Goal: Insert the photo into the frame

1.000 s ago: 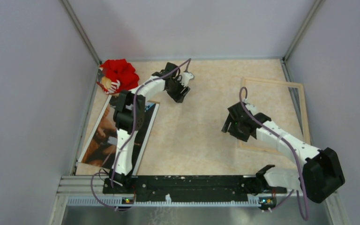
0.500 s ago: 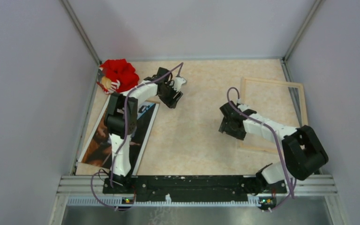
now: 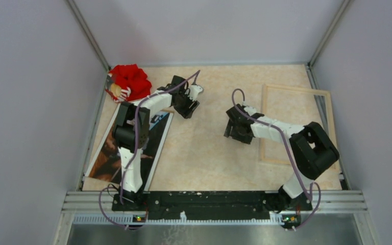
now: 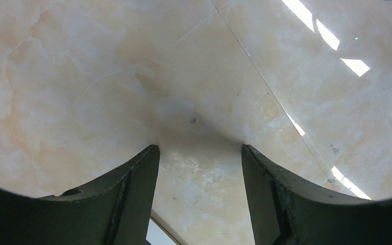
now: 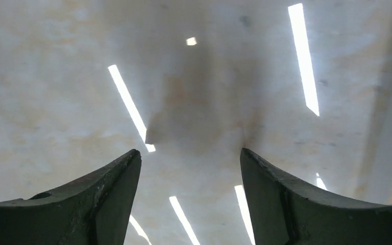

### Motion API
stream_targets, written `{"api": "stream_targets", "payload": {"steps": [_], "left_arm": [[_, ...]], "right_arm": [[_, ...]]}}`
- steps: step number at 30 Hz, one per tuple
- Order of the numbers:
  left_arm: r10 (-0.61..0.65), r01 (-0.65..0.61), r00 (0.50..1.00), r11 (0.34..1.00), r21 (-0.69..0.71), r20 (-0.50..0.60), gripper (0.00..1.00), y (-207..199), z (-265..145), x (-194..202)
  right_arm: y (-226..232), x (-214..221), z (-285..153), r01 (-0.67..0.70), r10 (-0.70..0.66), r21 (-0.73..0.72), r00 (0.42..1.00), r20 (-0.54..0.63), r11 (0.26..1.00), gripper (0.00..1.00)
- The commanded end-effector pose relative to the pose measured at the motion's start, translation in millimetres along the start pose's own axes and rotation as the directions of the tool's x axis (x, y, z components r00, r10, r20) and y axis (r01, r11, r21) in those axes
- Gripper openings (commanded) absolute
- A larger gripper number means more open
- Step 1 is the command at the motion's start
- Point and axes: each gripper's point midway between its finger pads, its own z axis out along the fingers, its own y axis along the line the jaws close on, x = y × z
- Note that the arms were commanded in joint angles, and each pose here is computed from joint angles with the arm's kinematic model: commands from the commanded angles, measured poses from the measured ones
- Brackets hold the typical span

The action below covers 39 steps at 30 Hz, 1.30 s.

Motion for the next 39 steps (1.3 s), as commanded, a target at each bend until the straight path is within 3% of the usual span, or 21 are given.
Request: {"api": "stream_targets", "payload": {"steps": [1, 7, 11, 16, 30, 35, 39], "left_arm": [[-0.070, 0.073, 0.968, 0.997, 0.003, -0.243, 0.67, -13, 13, 78], [-0.072, 0.075, 0.968, 0.997, 0.005, -0.241, 0.67, -13, 12, 78], [-0.076, 0.079, 0.968, 0.997, 0.003, -0.240, 0.67, -13, 11, 77], [-0.076, 0.077, 0.972, 0.997, -0.001, -0.224, 0.67, -11, 3, 70], [-0.079, 0.082, 0.978, 0.997, 0.007, -0.195, 0.67, -10, -6, 56], [-0.082, 0.084, 0.976, 0.996, 0.000, -0.202, 0.67, -9, -6, 58], [-0.081, 0.078, 0.969, 0.997, -0.022, -0.232, 0.67, -7, 0, 72]], "right_arm": [[55, -5, -8, 0.005, -0.011, -0.184, 1.000, -0.027, 0.983, 0.72], [9, -45, -34, 0.038, -0.037, -0.015, 0.994, 0.100, 0.999, 0.73], [-35, -36, -23, 0.033, -0.044, 0.131, 0.996, 0.080, 0.991, 0.73], [-62, -19, -11, 0.011, -0.022, 0.194, 0.998, 0.054, 0.981, 0.73], [-91, 16, 7, -0.057, 0.056, 0.225, 0.998, 0.010, 0.973, 0.75], [-77, 30, 15, -0.116, 0.121, 0.139, 0.992, -0.029, 0.984, 0.75], [-49, 28, 11, -0.191, 0.190, -0.026, 0.981, -0.037, 0.981, 0.75]]}}
